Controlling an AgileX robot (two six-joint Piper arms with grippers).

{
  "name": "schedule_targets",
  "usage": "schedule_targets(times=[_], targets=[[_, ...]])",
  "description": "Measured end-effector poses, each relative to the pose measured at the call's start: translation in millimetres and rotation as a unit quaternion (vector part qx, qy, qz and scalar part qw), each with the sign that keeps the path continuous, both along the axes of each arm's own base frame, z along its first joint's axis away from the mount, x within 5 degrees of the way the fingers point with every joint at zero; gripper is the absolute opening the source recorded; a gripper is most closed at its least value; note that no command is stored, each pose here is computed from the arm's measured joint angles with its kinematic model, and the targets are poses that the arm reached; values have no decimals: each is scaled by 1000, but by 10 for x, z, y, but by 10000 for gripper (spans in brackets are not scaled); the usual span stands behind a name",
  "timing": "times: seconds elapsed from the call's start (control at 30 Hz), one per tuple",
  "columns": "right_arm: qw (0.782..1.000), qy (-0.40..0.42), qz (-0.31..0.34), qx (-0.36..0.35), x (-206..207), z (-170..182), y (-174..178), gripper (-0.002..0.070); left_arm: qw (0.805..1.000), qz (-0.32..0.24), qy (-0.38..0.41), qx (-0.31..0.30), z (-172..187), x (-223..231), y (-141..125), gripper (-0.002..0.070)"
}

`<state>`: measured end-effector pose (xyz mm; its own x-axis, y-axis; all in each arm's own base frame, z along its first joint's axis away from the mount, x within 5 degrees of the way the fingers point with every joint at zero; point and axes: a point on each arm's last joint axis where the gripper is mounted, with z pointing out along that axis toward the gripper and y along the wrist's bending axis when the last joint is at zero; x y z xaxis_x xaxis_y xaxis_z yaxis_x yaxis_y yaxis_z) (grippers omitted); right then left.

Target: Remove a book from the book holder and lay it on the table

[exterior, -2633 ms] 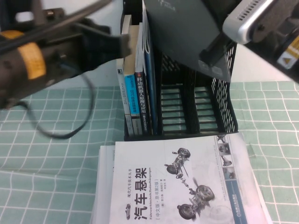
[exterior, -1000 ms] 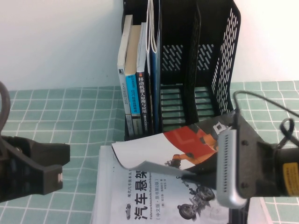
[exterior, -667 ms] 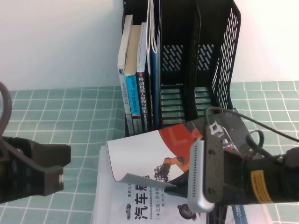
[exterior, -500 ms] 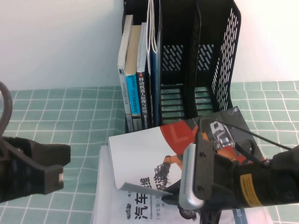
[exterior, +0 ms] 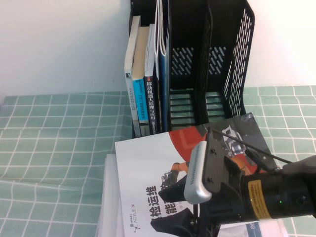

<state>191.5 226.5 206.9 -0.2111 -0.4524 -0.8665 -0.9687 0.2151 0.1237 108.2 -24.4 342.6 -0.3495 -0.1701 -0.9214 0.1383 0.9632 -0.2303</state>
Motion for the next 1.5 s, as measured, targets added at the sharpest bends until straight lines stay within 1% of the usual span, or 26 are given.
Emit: schedule_targets(times=[0.03, 0.13, 0.2, 0.27, 0.3, 0.37, 0.4, 0.47, 0.5, 0.53, 0.63, 0.67, 0.8, 0.87, 0.97, 1.03, 1.13, 1.23, 1.3, 1.37, 1.43, 1.5], targets=[[1000, 3, 2, 10, -6, 16, 9, 444, 1000, 19, -3, -9, -87, -27, 42, -3], [999, 10, 24, 36, -46, 56, 34, 444, 996, 63, 6, -68, -333, -150, 117, -3], [998, 3, 39, 43, -62, 77, 46, 426, 991, 81, 5, -105, -480, -257, 139, -3], [998, -18, 52, 36, -43, 107, 48, 385, 987, 90, -2, -136, -607, -361, 144, -3], [998, -34, 54, 25, -15, 127, 36, 353, 984, 91, -5, -150, -654, -399, 141, -3], [995, -79, 53, -5, 63, 187, -13, 277, 977, 85, -16, -193, -745, -493, 116, -3], [993, -103, 43, -27, 115, 229, -63, 226, 974, 81, -25, -211, -770, -528, 106, -3], [989, -132, -11, -59, 231, 329, -192, 126, 965, 76, -53, -244, -837, -588, 100, -3], [987, -139, -55, -67, 304, 393, -281, 82, 962, 77, -69, -255, -871, -606, 106, -3], [982, -146, -100, -72, 378, 461, -387, 53, 958, 79, -87, -263, -911, -618, 116, -3], [962, -164, -206, -76, 553, 629, -735, 13, 949, 90, -114, -280, -1062, -602, 147, -3], [956, -166, -229, -75, 589, 665, -826, 9, 948, 96, -115, -281, -1132, -584, 157, -3], [933, -157, -315, -78, 749, 714, -1208, 1, 952, 109, -93, -269, -1393, -535, 169, -3], [920, -147, -352, -90, 821, 657, -1389, 0, 954, 111, -93, -262, -1438, -527, 174, -3], [904, -116, -395, -113, 891, 479, -1608, -1, 956, 114, -131, -235, -1396, -522, 202, -3], [900, -92, -408, -127, 901, 329, -1698, -2, 954, 121, -170, -216, -1339, -523, 234, -3], [909, -45, -390, -142, 834, 62, -1694, -2, 948, 130, -219, -191, -1261, -532, 271, -3], [926, 6, -353, -136, 724, -140, -1627, -2, 955, 124, -236, -130, -1262, -532, 269, -3], [935, 34, -333, -120, 656, -183, -1579, -2, 966, 113, -218, -83, -1303, -526, 250, -3], [942, 61, -314, -102, 592, -209, -1533, -2, 978, 101, -180, -36, -1387, -518, 231, -3], [946, 85, -300, -88, 534, -232, -1498, -2, 985, 93, -147, -8, -1455, -517, 223, -3], [947, 99, -294, -82, 500, -248, -1480, -2, 990, 87, -110, 7, -1524, -522, 217, -3]])
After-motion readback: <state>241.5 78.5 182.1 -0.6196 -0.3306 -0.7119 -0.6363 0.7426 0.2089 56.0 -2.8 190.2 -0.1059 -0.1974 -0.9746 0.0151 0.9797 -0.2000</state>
